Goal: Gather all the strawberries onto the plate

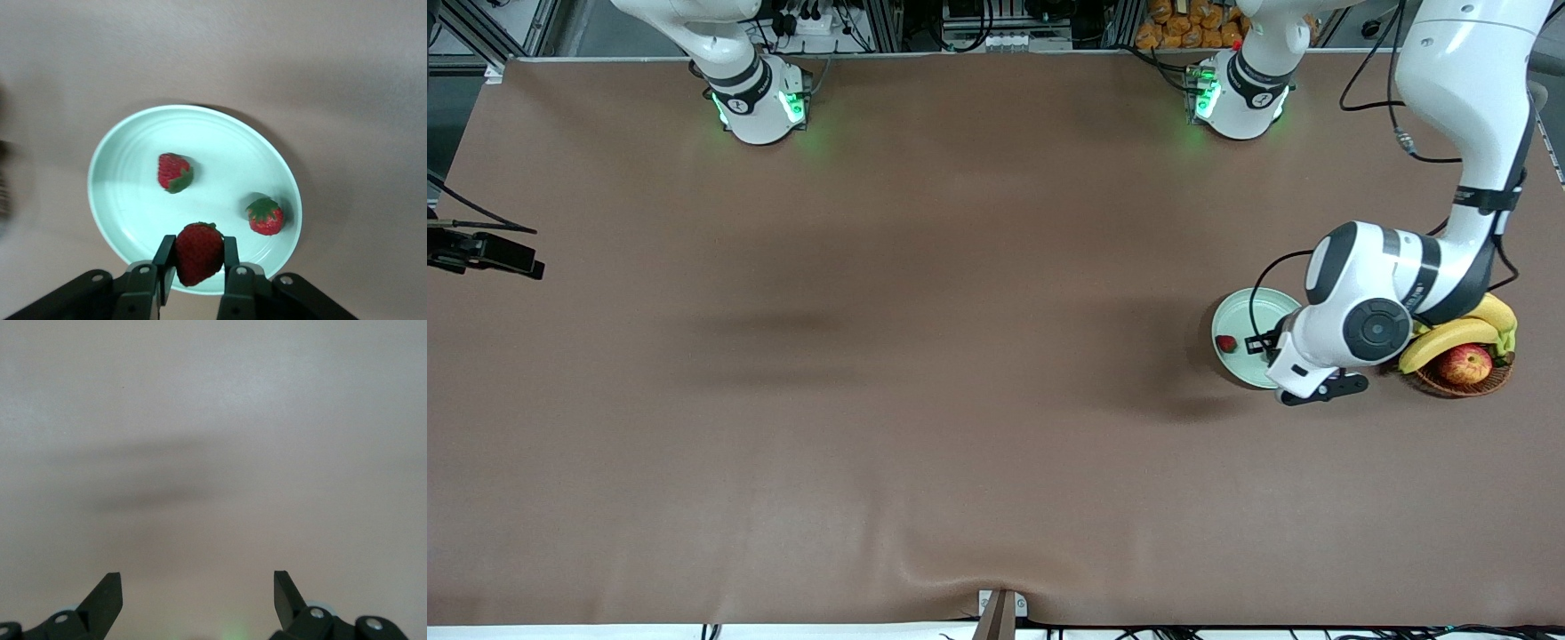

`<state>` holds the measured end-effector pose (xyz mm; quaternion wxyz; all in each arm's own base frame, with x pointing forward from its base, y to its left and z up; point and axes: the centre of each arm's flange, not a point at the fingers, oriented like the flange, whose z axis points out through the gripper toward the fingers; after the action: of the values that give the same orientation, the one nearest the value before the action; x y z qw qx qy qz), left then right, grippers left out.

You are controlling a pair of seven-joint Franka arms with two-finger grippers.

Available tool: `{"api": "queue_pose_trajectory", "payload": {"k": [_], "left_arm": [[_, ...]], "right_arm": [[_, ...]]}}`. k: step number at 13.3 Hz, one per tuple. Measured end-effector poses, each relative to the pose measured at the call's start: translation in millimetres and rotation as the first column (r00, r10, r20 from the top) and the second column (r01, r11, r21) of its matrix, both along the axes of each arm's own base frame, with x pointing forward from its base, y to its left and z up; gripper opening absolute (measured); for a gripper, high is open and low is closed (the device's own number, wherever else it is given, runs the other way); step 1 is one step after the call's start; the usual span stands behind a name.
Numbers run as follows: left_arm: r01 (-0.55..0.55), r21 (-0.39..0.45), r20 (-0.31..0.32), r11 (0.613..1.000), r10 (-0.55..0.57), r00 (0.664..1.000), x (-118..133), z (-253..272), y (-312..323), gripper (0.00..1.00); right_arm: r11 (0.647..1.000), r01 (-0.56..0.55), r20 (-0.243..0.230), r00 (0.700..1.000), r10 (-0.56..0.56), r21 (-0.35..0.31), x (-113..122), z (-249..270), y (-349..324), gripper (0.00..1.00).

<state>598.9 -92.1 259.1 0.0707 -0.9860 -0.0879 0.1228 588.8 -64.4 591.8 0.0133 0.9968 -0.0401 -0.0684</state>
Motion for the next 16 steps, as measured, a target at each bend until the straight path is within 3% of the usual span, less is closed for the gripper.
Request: {"api": "queue_pose_trajectory", "payload": {"k": [2,5,8,10,13,16], "left_arm": [[0.009,-0.004,-0.002,1.000,-0.009,1.000,-4.2,-5.3,-4.4,0.35],[0.010,-0.006,0.029,1.000,-0.010,1.000,0.9,6.8,-5.0,0.68],[0.091,-0.012,0.125,0.996,-0.089,0.988,10.1,65.8,-13.6,0.99],[0.151,-0.016,0.177,0.988,-0.146,0.973,11.3,131.6,-34.0,1.00],[0.161,-0.010,0.200,0.987,-0.156,0.967,8.1,235.1,-56.8,1.00],[0.146,-0.009,0.240,0.989,-0.139,0.961,7.8,295.3,-51.7,1.00]], "right_arm": [[1.000,-0.002,0.000,1.000,0.002,-0.001,0.1,0.0,1.2,1.00],[1.000,-0.012,0.000,1.000,0.012,-0.002,0.8,-0.1,7.3,1.00],[1.000,-0.016,-0.001,1.000,0.016,-0.001,1.2,-0.5,9.3,1.00],[1.000,-0.020,0.001,1.000,0.020,-0.001,1.6,-0.4,11.8,1.00],[0.999,-0.037,0.023,0.999,0.037,0.004,3.6,7.5,23.2,1.00],[0.999,-0.041,0.047,0.998,0.041,0.004,3.7,20.1,25.7,1.00]]}}
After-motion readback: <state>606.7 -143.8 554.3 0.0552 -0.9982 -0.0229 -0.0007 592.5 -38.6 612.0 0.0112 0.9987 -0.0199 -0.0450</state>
